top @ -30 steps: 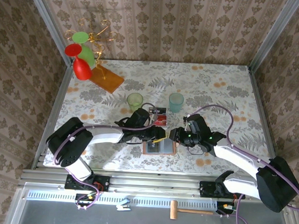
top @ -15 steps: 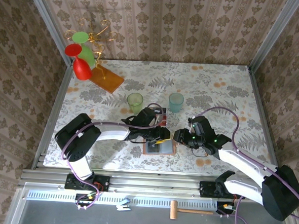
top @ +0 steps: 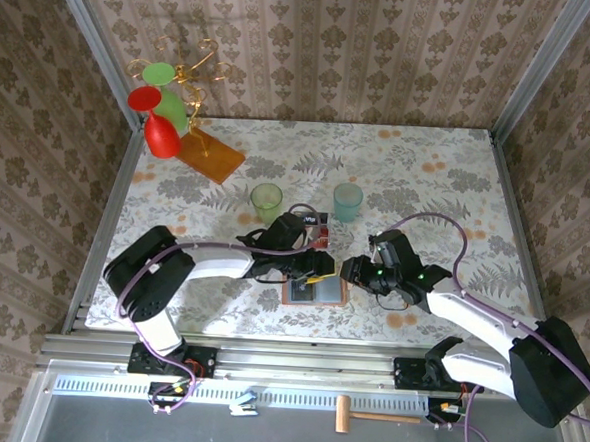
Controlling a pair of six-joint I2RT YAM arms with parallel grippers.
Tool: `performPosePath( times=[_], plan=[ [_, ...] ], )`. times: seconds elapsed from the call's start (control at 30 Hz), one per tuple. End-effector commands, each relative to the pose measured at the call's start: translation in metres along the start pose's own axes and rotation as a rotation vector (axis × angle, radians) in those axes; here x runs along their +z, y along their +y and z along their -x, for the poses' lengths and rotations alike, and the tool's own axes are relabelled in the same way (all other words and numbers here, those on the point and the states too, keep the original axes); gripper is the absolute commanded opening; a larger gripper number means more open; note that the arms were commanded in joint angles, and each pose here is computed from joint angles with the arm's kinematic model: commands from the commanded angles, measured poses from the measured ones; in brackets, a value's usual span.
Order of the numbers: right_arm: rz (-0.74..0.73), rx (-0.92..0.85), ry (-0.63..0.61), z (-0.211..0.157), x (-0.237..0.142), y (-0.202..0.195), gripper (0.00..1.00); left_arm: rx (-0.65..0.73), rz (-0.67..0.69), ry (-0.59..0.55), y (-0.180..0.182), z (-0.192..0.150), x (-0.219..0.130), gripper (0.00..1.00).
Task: Take the credit cards out of the card holder
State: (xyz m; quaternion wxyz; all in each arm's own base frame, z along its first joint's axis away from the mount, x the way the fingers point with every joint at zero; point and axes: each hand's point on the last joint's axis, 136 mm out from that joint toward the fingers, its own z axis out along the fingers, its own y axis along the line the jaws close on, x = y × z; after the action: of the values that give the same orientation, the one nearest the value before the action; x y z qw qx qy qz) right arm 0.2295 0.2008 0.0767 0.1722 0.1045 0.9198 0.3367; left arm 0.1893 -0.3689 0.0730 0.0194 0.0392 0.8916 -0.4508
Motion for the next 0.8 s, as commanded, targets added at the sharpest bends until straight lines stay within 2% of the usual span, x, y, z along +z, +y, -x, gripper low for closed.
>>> performPosePath(
  times=[0.0, 0.43, 0.77],
  plan=[
    [0.033, 0.012, 0.006, 0.002, 0.004, 0.007, 0.37, 0.019, 0.020, -0.021, 0.005, -0.003, -0.011, 0.44],
    [0.043, -0.043, 0.093, -0.006, 0.034, 0.041, 0.35, -0.019, 0.050, -0.099, 0.036, -0.010, -0.041, 0.42],
    [0.027, -0.069, 0.155, -0.017, 0.056, 0.054, 0.32, -0.057, 0.063, -0.108, 0.059, -0.020, -0.043, 0.36]
  ],
)
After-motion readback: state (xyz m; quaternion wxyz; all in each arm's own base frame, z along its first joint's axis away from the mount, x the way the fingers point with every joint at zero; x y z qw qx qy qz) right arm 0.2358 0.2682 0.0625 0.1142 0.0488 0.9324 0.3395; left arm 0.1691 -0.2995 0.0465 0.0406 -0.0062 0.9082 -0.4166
